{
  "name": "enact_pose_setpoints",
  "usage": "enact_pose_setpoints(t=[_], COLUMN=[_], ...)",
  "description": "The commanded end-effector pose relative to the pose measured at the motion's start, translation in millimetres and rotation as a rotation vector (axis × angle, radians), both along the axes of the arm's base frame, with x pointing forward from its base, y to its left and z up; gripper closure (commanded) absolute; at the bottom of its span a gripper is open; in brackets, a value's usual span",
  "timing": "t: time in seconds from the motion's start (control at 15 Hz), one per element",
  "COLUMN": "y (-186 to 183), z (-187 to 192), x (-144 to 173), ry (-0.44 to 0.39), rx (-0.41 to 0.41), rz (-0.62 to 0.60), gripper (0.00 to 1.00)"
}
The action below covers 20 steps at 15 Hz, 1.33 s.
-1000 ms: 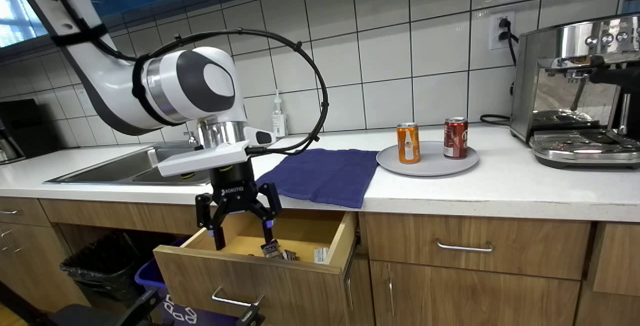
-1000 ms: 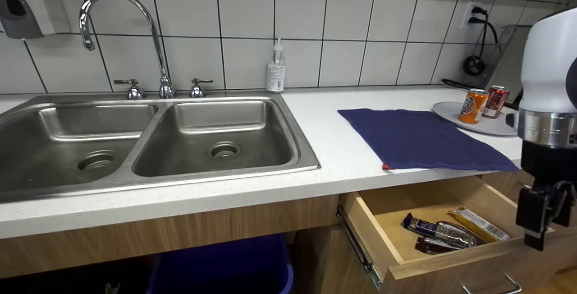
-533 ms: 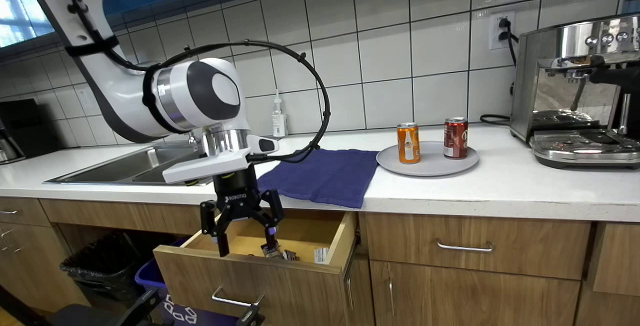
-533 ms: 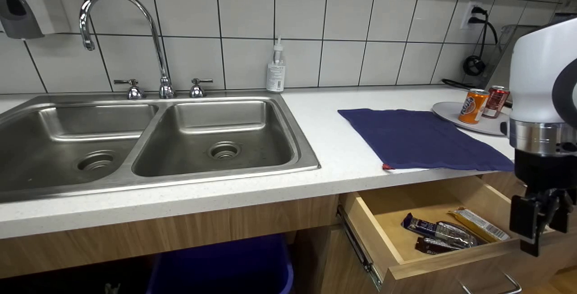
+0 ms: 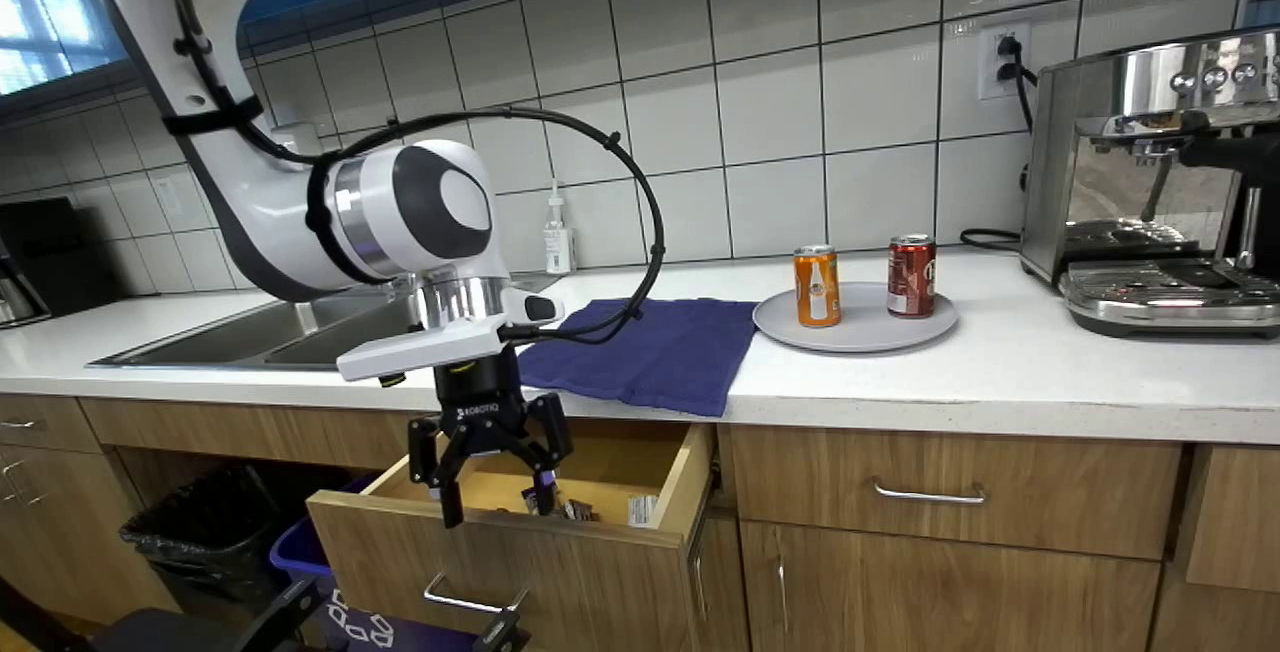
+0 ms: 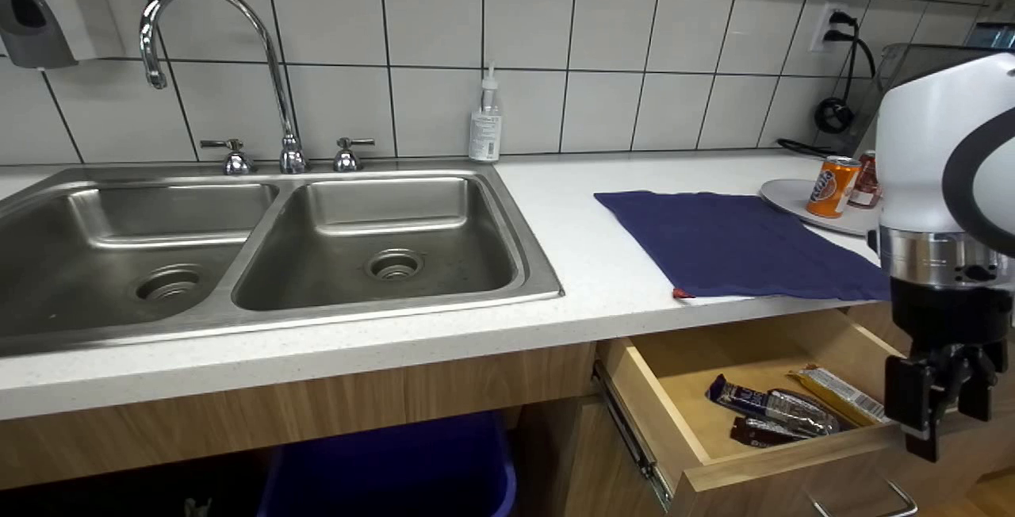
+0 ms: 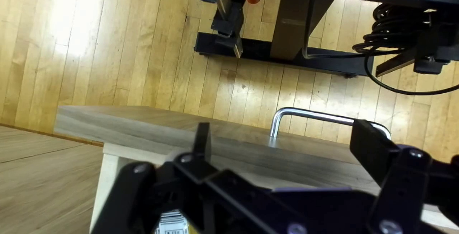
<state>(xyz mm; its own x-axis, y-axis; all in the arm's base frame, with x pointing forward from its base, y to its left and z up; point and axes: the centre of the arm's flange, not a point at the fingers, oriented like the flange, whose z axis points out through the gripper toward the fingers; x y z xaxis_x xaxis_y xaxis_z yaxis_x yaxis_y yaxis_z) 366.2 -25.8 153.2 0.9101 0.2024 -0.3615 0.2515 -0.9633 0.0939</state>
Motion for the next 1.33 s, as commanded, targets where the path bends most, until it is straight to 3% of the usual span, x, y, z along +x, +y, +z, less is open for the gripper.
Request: enact_pose_setpoints(t=[0.0,0.4,0.87,1.27], y=[2.4,-0.7,-3.8,-4.4], z=[-7.8,-20.6,-29.3,-30.7], x=[7.8,13.3,26.1,37.5], ry=[0.016,0.028,-0.035,-0.058], rx=[-0.029,-0.044,-0.133,-0.162], rz=[-0.002,0.003,0.015,0.006], gripper=[0.0,0.0,0.0,0.0])
